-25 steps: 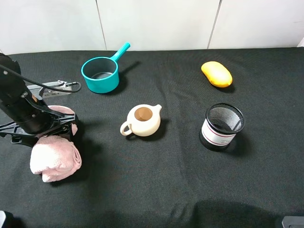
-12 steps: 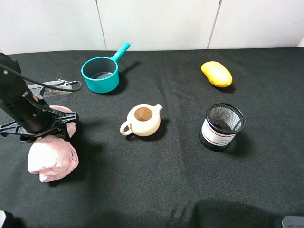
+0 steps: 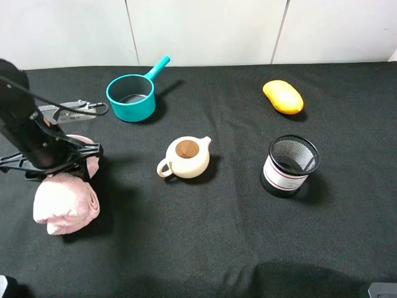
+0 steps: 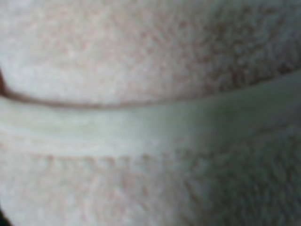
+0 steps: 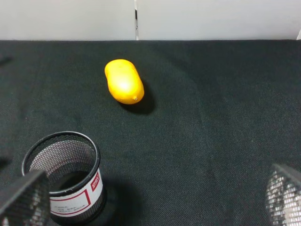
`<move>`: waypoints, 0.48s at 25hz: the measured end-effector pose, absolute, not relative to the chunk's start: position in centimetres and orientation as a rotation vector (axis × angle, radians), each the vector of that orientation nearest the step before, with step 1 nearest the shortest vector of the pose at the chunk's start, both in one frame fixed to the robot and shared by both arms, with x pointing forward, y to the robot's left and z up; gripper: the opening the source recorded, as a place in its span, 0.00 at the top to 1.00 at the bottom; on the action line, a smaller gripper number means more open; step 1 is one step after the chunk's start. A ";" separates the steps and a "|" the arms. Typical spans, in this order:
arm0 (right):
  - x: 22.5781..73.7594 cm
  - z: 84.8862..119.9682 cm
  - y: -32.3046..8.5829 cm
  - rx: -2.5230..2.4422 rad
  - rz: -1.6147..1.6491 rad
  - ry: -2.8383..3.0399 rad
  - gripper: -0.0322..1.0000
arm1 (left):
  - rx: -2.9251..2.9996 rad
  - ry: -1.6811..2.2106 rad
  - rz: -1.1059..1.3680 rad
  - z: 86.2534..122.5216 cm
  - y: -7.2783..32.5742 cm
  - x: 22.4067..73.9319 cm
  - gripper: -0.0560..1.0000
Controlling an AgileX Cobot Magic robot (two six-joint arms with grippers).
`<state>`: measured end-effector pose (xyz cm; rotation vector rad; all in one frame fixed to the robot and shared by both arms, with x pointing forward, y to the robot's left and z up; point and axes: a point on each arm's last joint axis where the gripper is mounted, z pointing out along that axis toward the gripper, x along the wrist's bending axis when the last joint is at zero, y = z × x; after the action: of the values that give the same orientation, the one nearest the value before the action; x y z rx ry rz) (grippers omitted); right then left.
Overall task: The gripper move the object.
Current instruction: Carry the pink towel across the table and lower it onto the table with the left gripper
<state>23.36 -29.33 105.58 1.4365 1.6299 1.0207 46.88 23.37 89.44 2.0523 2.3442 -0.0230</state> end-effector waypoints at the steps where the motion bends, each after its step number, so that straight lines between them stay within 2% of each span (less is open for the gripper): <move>1: 23.4 105.6 -29.3 1.436 1.021 1.630 0.30 | 2.060 2.335 -0.022 89.8 23.2 47.3 0.47; 12: 23.4 105.6 -29.3 1.436 1.021 1.630 0.30 | 2.191 2.187 -0.017 94.9 22.0 51.5 0.47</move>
<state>23.36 -29.33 105.58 1.4365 1.6299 1.0207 51.52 21.98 94.91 2.1913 2.1870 -0.0173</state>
